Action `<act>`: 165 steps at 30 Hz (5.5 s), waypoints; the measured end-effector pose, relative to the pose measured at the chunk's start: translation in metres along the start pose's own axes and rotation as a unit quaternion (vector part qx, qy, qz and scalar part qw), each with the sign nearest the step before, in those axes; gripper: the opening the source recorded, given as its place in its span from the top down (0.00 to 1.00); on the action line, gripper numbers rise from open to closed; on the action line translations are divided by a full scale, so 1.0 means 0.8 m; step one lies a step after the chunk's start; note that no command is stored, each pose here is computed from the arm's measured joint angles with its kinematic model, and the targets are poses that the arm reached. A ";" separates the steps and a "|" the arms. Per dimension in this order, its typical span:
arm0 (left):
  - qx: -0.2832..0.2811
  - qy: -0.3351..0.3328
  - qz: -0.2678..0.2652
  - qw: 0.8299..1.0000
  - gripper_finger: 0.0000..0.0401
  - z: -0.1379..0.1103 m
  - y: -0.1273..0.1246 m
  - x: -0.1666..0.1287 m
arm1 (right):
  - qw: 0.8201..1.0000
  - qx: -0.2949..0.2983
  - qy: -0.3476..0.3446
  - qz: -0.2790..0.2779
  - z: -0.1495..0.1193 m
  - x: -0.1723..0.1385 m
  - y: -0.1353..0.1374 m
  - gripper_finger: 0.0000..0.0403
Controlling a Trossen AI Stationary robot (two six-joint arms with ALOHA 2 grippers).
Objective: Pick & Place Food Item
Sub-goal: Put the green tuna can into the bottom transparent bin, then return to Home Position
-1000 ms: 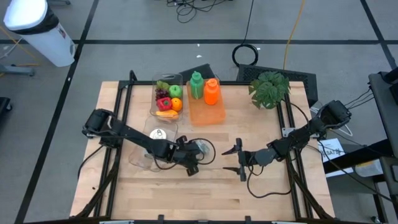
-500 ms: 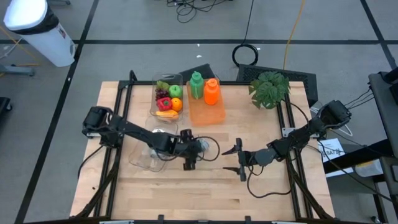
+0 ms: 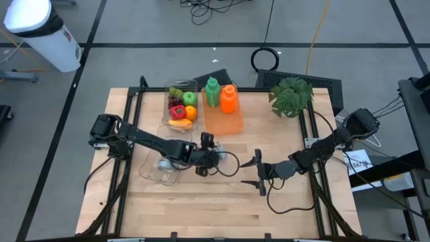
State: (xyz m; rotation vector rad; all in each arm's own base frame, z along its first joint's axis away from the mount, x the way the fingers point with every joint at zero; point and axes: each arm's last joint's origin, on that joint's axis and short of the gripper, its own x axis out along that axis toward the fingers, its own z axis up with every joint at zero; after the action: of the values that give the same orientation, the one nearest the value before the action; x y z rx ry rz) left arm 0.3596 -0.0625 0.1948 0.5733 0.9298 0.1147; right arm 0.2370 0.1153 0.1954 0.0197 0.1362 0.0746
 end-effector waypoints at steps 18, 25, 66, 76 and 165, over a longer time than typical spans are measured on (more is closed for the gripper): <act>-0.010 -0.021 -0.029 0.999 0.44 -0.007 0.039 0.019 | 1.000 0.000 0.000 0.000 0.000 0.000 0.000 0.34; -0.075 -0.057 -0.035 0.995 0.30 0.000 0.044 0.020 | 1.000 0.000 0.000 0.000 0.000 0.000 0.000 0.34; -0.102 -0.055 -0.109 0.987 0.63 -0.014 0.047 0.063 | 1.000 0.000 0.000 0.000 0.000 0.000 0.000 0.34; -0.074 -0.080 -0.146 0.983 0.63 -0.003 0.026 -0.125 | 1.000 0.000 0.000 0.000 0.000 0.000 0.000 0.34; -0.216 -0.430 -0.150 0.864 0.04 -0.296 -0.024 -0.168 | 1.000 0.000 0.000 0.000 0.000 0.000 0.000 0.34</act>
State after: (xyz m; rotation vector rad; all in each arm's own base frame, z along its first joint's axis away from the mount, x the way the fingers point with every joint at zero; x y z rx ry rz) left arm 0.0901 -0.0246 0.1730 0.0170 0.0872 -0.2061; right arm 0.2370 0.1153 0.1954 0.0197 0.1362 0.0746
